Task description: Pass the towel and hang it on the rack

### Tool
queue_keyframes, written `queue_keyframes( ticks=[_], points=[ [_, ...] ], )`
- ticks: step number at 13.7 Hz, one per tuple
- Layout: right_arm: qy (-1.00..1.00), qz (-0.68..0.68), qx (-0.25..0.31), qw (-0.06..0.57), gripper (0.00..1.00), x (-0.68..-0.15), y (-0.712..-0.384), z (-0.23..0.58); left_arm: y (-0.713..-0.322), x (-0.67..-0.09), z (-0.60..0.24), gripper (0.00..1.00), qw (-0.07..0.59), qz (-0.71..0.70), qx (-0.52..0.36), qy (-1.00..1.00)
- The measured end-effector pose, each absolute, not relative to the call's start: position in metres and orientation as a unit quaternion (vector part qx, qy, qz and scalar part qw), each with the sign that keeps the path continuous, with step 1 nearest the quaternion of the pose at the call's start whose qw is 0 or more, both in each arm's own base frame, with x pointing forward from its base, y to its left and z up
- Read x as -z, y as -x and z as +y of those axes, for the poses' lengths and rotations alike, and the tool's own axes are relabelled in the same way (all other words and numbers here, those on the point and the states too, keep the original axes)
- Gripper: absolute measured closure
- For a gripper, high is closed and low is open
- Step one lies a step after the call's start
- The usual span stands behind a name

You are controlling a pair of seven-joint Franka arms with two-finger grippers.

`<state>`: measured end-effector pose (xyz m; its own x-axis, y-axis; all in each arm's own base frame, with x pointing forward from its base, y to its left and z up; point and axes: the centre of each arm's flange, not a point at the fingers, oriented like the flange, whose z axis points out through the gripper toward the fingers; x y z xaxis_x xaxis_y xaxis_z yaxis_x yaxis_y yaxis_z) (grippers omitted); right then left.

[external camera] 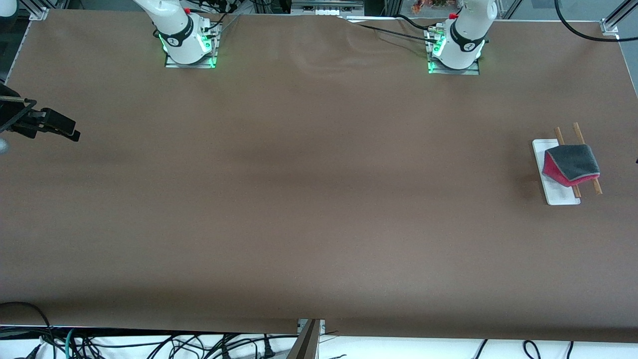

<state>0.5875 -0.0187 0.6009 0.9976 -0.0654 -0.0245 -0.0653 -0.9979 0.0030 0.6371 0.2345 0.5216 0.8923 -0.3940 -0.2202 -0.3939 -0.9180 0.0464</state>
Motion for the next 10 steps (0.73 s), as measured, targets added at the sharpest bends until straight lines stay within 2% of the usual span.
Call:
queue_keyframes(
  ticks=[10],
  points=[
    [-0.999, -0.029, 0.011, 0.019, 0.0, -0.601, -0.588, -0.019, -0.633, -0.543, 0.121, 0.0, 0.016, -0.081, 0.139, -0.987]
  ],
)
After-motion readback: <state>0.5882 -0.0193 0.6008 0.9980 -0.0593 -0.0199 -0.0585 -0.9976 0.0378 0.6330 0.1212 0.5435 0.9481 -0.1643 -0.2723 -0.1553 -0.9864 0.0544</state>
